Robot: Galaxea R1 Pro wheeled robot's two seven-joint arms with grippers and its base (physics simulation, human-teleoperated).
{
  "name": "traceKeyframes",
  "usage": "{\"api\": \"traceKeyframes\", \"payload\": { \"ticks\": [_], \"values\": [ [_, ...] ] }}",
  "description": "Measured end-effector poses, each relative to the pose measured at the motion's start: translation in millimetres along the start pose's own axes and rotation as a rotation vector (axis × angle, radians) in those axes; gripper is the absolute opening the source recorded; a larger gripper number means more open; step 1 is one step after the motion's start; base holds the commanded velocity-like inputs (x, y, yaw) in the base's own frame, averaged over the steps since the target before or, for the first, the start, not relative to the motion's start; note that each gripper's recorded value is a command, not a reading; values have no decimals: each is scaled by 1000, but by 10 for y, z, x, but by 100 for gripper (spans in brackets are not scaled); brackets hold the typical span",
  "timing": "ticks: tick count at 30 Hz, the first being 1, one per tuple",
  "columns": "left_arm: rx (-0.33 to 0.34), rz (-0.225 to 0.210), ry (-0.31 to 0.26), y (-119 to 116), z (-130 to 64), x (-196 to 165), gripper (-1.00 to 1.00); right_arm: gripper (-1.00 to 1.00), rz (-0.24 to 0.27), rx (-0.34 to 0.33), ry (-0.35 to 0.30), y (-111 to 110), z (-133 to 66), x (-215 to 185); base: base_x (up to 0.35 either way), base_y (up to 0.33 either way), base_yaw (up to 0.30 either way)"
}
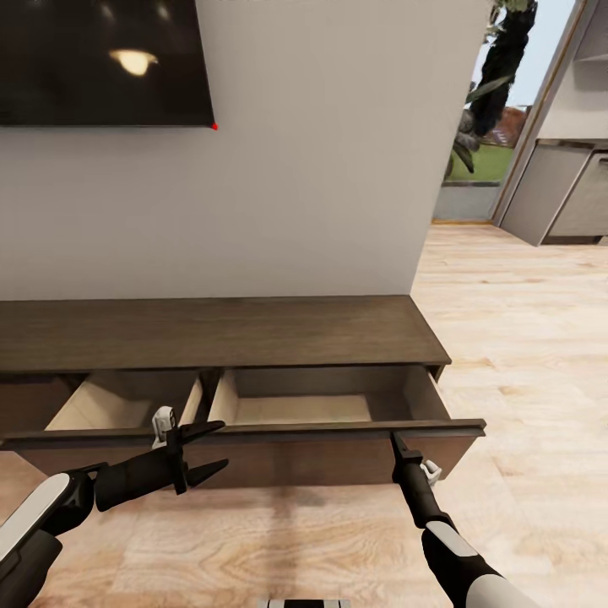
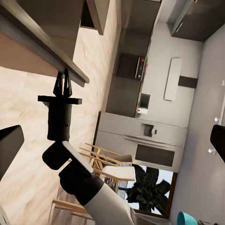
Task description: Place each of the two pumpkins and all three candles from the living room inside a cabinet in the living room (use any cabinet), then make sure every cabinet is closed, and position the cauldron so it is next to a table in the living room.
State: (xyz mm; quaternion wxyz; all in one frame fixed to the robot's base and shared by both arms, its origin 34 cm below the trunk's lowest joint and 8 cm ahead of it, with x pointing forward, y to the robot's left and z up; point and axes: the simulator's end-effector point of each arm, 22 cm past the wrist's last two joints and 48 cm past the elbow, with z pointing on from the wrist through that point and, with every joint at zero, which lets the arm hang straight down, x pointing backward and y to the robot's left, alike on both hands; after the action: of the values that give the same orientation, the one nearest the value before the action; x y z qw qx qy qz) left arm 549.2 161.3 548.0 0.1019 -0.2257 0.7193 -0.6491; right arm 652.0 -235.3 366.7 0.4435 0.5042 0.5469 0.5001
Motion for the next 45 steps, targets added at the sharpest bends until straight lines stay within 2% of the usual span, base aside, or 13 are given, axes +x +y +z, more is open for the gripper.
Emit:
{"api": "traceKeyframes", "payload": {
  "ticks": [7, 45],
  "values": [
    [0, 0, 0, 1, 1, -1, 100, -100, 1, 0, -2, -2, 0, -5, -160, 0, 0],
    [0, 0, 0, 0, 0, 0, 100, -100, 1, 0, -2, -1, 0, -8, -42, 0, 0]
  ]
}}
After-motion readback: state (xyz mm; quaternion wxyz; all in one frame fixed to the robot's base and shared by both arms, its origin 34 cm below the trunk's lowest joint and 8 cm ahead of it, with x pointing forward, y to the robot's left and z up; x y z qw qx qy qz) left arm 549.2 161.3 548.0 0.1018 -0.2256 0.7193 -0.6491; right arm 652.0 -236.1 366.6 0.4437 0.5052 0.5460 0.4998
